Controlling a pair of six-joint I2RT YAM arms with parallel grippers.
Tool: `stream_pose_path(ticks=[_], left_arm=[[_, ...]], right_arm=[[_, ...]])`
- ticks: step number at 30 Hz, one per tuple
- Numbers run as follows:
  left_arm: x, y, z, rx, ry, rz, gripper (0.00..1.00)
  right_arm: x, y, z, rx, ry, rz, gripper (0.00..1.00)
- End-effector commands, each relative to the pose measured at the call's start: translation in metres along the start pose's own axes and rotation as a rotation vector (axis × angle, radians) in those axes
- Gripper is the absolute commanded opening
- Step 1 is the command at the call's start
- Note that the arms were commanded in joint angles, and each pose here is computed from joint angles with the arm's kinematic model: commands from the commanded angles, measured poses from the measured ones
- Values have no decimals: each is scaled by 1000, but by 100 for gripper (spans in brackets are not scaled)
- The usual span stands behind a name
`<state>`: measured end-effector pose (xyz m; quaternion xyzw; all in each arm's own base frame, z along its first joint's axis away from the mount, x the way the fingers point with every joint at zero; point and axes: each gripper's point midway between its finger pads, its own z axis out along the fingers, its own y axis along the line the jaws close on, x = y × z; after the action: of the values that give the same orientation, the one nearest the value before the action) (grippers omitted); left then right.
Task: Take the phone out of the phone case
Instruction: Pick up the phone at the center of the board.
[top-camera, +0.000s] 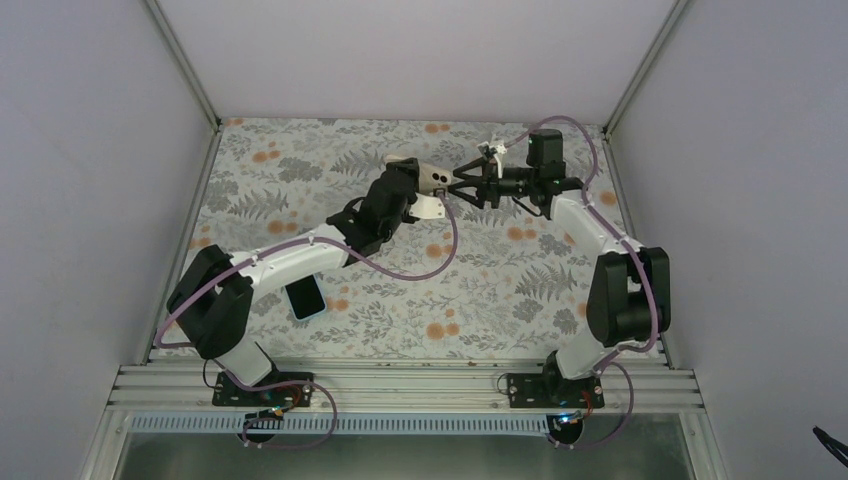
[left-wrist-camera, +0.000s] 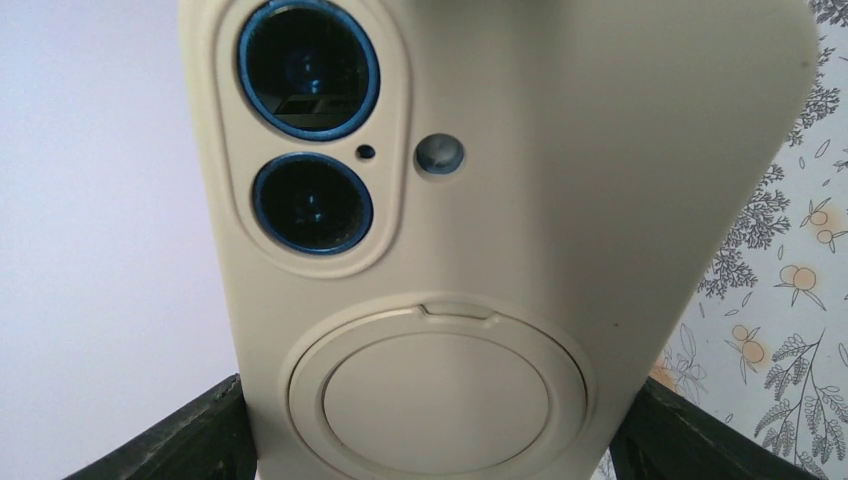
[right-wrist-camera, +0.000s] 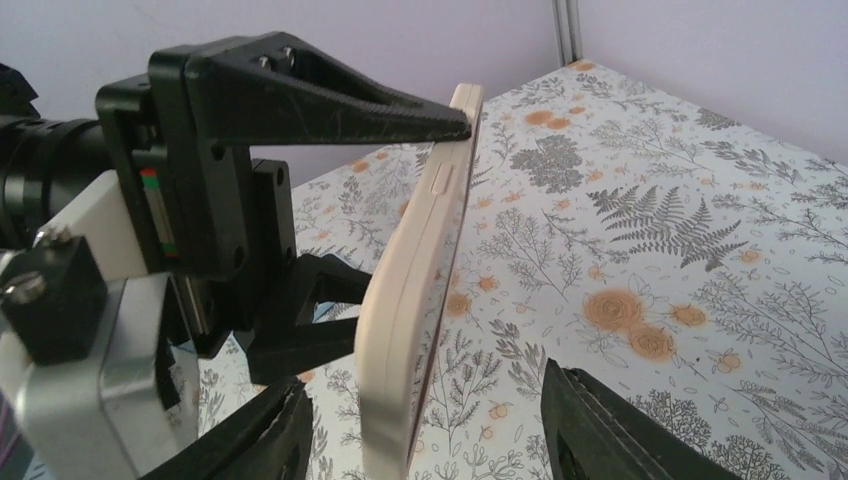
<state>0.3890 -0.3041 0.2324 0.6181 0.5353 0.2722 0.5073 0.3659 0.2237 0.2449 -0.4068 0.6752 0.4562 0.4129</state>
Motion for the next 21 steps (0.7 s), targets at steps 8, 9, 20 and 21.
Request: stream_pose_path(ticks=[8, 9, 20, 21], left_arm=[[-20, 37, -1, -110, -29, -45, 69], [-20, 40, 0, -119, -20, -47, 69], [-30, 40, 3, -114, -27, -35, 70], [-30, 39, 2, -114, -28, -36, 71]], right_arm=[[-10, -2, 14, -82, -18, 19, 56], [-9, -1, 16, -90, -15, 23, 56], [-21, 18, 12, -114, -53, -7, 38], [-23, 21, 11, -111, -58, -17, 34]])
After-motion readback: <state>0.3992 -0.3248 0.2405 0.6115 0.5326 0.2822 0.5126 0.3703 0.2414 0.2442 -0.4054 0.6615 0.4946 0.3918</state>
